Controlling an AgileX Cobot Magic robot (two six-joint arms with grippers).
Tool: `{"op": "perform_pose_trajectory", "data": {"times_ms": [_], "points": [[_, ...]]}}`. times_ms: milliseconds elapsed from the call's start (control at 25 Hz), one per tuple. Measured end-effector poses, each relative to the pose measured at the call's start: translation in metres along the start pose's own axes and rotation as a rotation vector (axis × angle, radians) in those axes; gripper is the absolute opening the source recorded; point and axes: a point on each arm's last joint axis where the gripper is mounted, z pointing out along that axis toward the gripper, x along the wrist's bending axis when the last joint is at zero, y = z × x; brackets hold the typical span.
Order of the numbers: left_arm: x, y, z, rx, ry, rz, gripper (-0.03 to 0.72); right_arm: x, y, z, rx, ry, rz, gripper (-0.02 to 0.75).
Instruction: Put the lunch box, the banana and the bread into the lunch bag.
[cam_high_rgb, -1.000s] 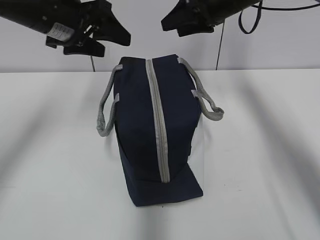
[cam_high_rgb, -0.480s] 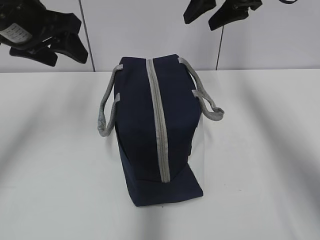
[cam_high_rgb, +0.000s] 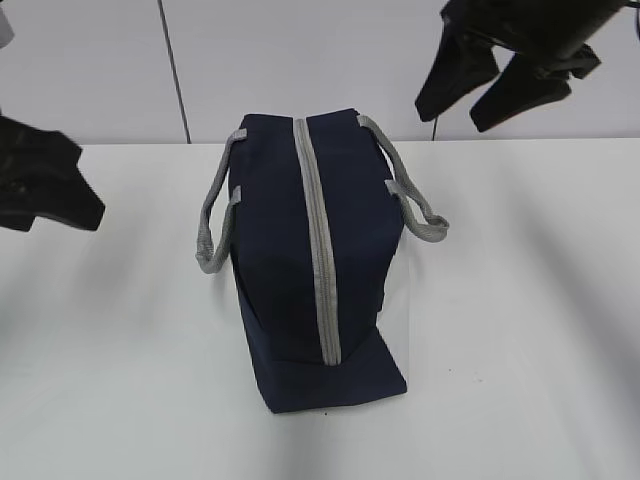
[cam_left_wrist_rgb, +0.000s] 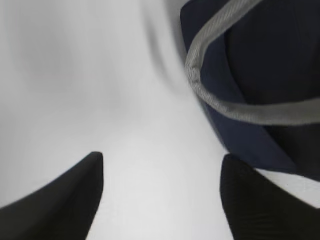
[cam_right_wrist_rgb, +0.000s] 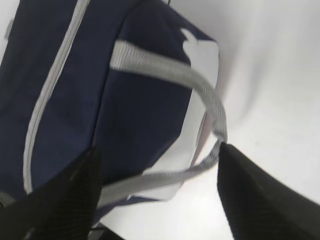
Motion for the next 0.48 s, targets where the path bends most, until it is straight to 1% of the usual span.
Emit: {"op": "perform_pose_trajectory", "data": {"times_ms": [120,200,280,400,480], "points": [[0.0,-0.024,-0.014,-0.015,0.001,-0.007,0.488,0.013,-0.036,-0.017,0.012,0.0,-0.007,0.531],[0.001,-0.039,-0.022,-0.022,0.009,-0.012,0.486,0.02,-0.061,-0.028,-0.005,-0.014,-0.01,0.531],[0.001,-0.054,-0.031,-0.029,0.021,-0.008,0.487,0.022,-0.089,-0.032,-0.006,-0.043,-0.009,0.531],[0.002,-0.073,-0.046,-0.038,0.036,0.01,0.487,0.027,-0.13,-0.04,-0.04,-0.1,-0.012,0.531],[0.003,-0.084,-0.055,-0.049,0.048,0.022,0.487,0.03,-0.158,-0.049,-0.084,-0.144,-0.009,0.531]]}}
